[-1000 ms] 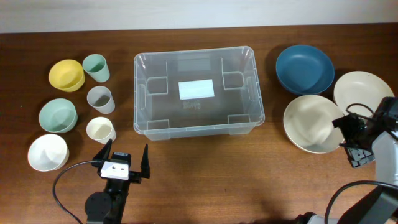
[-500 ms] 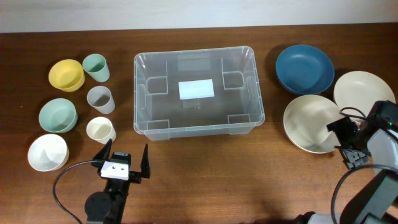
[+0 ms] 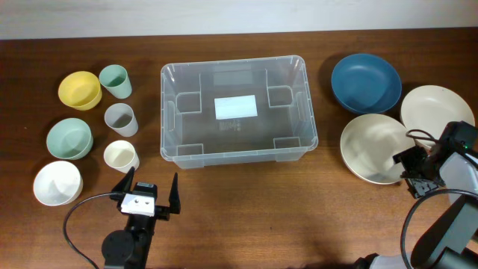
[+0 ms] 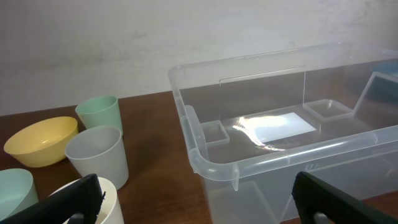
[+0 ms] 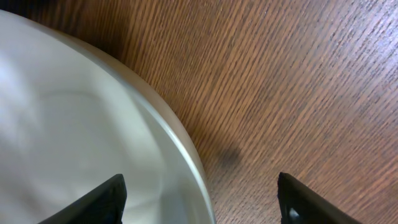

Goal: Pack container
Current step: 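Grasp the cream bowl rim with the right gripper and lift, then carry the cream bowl into the bin and release it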

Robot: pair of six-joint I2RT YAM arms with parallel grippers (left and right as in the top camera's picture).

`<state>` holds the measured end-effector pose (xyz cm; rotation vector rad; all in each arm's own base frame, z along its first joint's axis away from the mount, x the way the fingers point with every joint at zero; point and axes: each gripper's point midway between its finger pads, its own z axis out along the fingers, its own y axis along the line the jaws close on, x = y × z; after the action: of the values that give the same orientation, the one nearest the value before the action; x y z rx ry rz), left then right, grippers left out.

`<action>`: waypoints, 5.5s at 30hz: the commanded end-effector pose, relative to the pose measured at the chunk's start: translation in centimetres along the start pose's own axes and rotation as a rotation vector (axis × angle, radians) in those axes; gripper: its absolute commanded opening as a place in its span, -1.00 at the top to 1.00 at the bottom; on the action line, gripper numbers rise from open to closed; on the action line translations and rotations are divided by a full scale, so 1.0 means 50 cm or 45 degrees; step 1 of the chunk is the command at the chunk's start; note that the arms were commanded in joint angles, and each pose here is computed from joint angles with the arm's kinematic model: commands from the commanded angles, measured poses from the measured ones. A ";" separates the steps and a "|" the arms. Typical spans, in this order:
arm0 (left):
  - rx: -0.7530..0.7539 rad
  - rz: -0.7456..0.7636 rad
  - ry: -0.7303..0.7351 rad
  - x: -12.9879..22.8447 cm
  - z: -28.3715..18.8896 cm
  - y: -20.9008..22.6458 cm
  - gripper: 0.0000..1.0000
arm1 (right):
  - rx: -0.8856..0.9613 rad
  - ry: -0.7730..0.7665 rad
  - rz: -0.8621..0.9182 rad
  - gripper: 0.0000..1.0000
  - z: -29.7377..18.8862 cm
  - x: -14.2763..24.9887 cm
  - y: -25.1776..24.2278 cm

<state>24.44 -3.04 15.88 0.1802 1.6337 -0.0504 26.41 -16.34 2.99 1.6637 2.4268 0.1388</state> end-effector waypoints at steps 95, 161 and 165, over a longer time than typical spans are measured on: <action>-0.017 -0.017 0.002 0.002 -0.001 0.005 -0.99 | -1.091 0.062 -1.011 0.92 -0.366 0.608 0.576; -0.017 -0.017 0.002 0.002 -0.001 0.006 -0.99 | -0.805 0.178 -1.174 0.27 -0.148 0.648 0.655; -0.017 -0.017 0.002 0.002 -0.001 0.006 -1.00 | -0.794 0.080 -1.183 0.27 -0.217 0.588 0.666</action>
<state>24.45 -2.93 15.89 0.1750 1.6338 -0.0447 42.61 25.30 11.88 0.2713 2.6360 0.7389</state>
